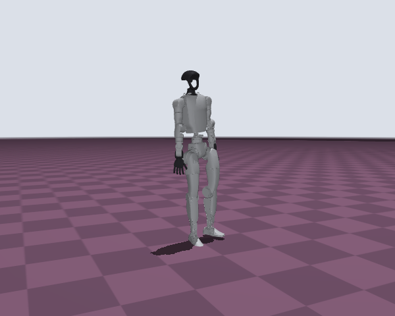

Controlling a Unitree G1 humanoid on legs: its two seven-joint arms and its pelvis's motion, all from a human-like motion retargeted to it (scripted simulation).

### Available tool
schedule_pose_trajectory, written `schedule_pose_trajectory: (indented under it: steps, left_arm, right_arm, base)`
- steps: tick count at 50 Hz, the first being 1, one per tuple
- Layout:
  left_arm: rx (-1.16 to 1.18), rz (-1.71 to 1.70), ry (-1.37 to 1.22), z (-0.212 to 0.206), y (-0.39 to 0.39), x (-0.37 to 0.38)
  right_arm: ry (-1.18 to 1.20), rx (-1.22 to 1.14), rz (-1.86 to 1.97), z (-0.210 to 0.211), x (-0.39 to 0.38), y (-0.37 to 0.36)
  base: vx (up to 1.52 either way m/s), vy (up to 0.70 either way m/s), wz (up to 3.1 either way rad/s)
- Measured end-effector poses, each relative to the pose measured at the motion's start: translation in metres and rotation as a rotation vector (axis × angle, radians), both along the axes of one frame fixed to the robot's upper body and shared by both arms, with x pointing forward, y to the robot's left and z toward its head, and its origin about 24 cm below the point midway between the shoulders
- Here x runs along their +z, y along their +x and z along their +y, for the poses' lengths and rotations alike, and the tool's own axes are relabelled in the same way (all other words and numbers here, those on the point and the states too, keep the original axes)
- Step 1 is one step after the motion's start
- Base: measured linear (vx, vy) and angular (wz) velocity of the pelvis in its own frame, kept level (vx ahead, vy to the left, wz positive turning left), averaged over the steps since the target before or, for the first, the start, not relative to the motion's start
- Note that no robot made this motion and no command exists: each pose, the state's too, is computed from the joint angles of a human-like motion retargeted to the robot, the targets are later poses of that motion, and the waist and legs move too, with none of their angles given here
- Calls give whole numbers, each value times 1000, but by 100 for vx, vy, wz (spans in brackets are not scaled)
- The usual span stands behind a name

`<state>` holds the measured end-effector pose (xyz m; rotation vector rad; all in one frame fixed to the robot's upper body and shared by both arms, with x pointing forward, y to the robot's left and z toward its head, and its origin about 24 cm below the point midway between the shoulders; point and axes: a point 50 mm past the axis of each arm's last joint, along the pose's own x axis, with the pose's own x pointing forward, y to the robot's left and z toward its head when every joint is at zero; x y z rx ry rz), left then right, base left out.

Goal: In place motions

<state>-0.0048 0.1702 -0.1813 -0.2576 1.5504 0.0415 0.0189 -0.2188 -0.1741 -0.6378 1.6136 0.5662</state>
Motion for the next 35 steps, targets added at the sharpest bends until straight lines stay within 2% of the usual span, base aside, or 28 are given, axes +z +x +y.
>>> schedule_pose_trajectory:
  steps: [10, 35]
  left_arm:
    - [-74, 53, -31, -13, -15, 0]
    - [-40, 66, -19, -13, -20, 0]
  right_arm:
    - [-10, -28, -3, -2, 0, -2]
    - [-12, 1, 6, -2, 0, -4]
  base:
    - [0, 0, 33]
    - [0, 0, 9]
